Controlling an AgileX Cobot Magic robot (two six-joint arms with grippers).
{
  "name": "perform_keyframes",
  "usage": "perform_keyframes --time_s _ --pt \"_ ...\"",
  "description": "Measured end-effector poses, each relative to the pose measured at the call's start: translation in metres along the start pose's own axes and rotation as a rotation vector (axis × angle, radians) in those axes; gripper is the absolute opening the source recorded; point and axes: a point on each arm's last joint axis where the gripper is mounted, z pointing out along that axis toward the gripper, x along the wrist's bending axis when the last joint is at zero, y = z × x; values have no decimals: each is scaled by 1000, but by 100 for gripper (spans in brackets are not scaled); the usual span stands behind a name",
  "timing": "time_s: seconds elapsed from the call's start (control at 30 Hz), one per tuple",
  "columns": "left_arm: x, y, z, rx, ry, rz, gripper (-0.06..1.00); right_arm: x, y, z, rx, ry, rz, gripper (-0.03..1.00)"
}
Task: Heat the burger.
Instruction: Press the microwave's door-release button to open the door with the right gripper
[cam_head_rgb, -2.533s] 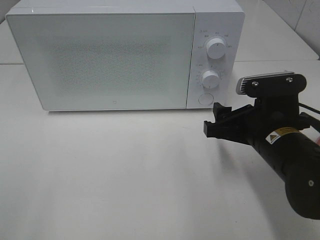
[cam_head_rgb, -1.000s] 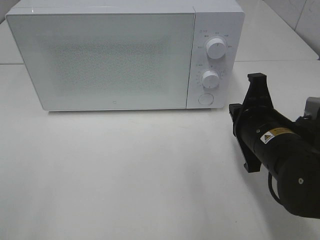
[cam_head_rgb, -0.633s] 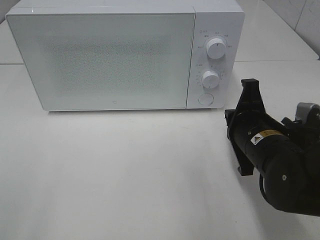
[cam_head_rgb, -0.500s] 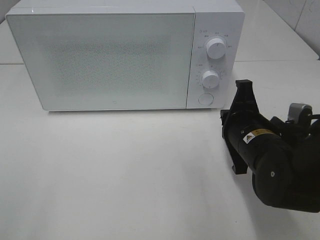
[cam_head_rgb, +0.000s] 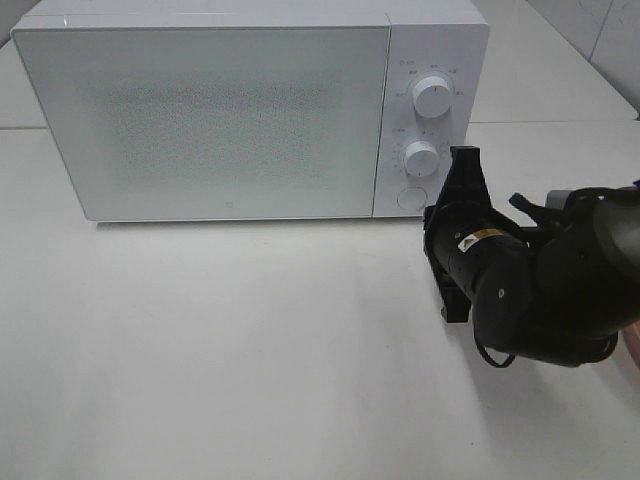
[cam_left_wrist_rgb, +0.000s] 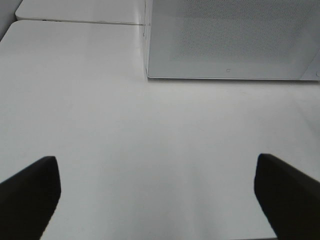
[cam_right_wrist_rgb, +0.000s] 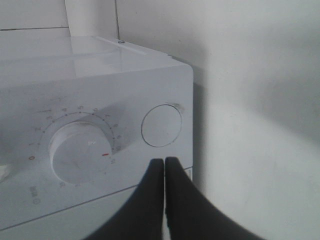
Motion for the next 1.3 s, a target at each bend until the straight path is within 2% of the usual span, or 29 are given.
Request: perform_keyframes --time_s 0.2,0.4,0.8,1.3 --pt "0 0 0 0 0 0 97 11 2 14 2 -13 -12 1" --pt "0 0 0 0 0 0 97 5 -1 26 13 -44 -14 1" --pt "0 0 0 0 0 0 97 4 -11 42 22 -44 -11 1" --pt "0 0 0 0 0 0 97 5 -6 53 -8 -47 12 1"
